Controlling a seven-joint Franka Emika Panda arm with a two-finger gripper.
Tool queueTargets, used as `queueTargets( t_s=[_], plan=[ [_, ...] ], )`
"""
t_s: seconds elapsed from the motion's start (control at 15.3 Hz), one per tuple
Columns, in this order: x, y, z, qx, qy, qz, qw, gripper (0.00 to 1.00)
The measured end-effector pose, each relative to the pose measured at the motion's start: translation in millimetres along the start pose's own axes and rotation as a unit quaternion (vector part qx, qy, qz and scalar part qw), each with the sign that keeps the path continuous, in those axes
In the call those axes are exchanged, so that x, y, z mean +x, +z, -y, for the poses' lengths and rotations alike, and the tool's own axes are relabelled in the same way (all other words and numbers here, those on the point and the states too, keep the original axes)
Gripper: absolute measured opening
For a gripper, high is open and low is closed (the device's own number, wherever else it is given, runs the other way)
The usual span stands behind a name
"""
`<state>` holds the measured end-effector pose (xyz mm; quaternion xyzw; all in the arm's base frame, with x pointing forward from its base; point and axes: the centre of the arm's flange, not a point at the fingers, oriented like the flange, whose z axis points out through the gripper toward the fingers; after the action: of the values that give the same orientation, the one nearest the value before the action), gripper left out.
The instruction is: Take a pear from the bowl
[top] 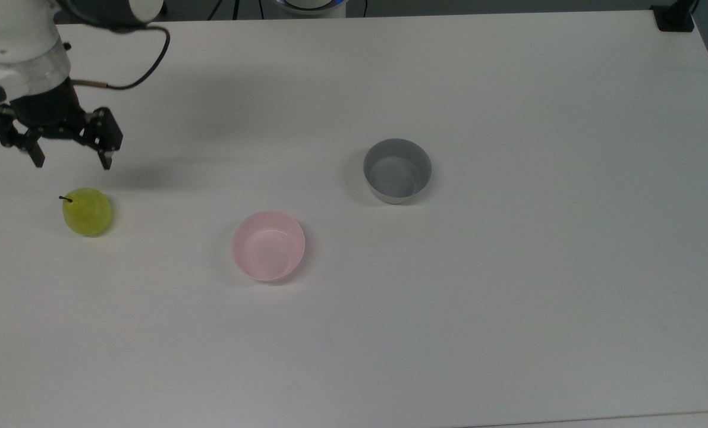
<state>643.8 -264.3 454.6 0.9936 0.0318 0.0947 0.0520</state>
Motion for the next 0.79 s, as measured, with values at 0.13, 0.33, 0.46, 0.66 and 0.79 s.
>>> queueTargets(
  t_s=[0.13, 0.33, 0.46, 0.66, 0.79],
  plan=[
    [-2, -29, 14, 0.004, -0.003, 0.016, 0.9999, 1.00],
    [-6, -77, 47, 0.015, 0.004, 0.037, 0.9992, 1.00],
    [-10, -102, 66, 0.022, 0.014, 0.047, 0.9985, 1.00],
    [-17, -138, 88, 0.026, 0.043, 0.053, 0.9973, 1.00],
    [-22, -160, 106, 0.029, 0.077, 0.058, 0.9949, 1.00]
  ],
)
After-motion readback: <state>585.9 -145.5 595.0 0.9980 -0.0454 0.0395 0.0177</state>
